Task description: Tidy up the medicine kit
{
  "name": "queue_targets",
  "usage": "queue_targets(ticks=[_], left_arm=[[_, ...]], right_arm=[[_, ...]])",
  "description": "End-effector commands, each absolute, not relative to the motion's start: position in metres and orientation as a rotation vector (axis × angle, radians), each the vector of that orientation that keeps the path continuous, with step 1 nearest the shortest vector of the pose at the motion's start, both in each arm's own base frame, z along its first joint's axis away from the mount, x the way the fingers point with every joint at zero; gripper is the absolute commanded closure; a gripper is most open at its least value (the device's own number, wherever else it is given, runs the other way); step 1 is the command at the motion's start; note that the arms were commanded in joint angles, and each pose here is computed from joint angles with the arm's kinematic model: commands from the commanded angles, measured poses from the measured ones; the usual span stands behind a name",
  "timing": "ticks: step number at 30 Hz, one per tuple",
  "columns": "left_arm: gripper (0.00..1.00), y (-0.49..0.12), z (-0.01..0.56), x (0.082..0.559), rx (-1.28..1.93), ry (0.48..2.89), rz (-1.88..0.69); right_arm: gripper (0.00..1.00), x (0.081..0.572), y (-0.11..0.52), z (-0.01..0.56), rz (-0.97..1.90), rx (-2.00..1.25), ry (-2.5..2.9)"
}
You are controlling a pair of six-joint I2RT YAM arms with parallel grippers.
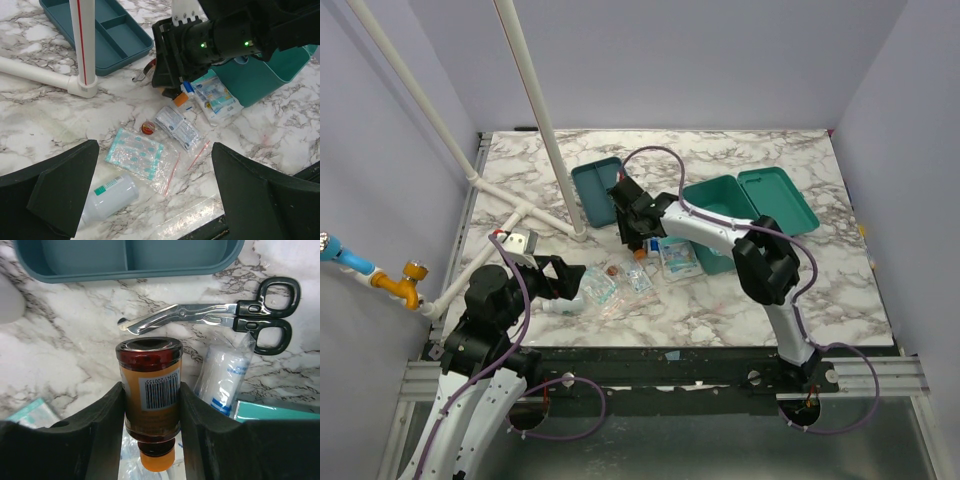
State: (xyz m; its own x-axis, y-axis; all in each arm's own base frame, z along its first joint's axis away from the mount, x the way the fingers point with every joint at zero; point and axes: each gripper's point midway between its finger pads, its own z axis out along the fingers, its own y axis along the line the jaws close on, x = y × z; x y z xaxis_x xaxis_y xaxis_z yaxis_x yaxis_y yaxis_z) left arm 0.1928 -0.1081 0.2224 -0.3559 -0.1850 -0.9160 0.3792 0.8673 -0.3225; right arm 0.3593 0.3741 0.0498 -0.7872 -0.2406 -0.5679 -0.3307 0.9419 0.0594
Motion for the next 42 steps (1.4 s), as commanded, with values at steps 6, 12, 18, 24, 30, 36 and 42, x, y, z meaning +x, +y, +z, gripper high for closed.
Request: queue_targets(ticks=[6, 12, 18, 24, 30, 36, 42], left_arm=[[0.01, -0.108, 0.221, 0.194, 0.149, 1.855, -0.578], [0.01, -0.108, 0.220, 0.195, 0.151, 1.860, -0.580], [0.01, -0.109, 0.219, 0.195, 0.151, 1.866, -0.580], [0.01, -0.109, 0.219, 0.195, 0.153, 1.866, -0.582], [0.02, -0.109, 0.219, 0.195, 0.152, 1.866, -0.581], [0.01, -0.109, 0.219, 0.195, 0.153, 1.862, -0.582], [0.01, -0.109, 0.220, 0.194, 0.156, 1.859, -0.586]], right_arm=[[0.77, 0.363, 0.366, 0.187, 0.344, -0.349, 2.254], [0.77, 0.355, 0.324, 0.248, 0.285, -0.321, 2.152], [0.77, 0.355, 0.261, 0.280, 0.165, -0.274, 2.119], [0.77, 0.355, 0.200, 0.278, 0.076, -0.238, 2.151], [0.78, 0.358, 0.167, 0.251, -0.008, -0.246, 2.196], [0.79, 0.368, 0.152, 0.204, -0.028, -0.247, 2.274], [0.81, 0.378, 0.144, 0.165, -0.121, -0.346, 2.332]])
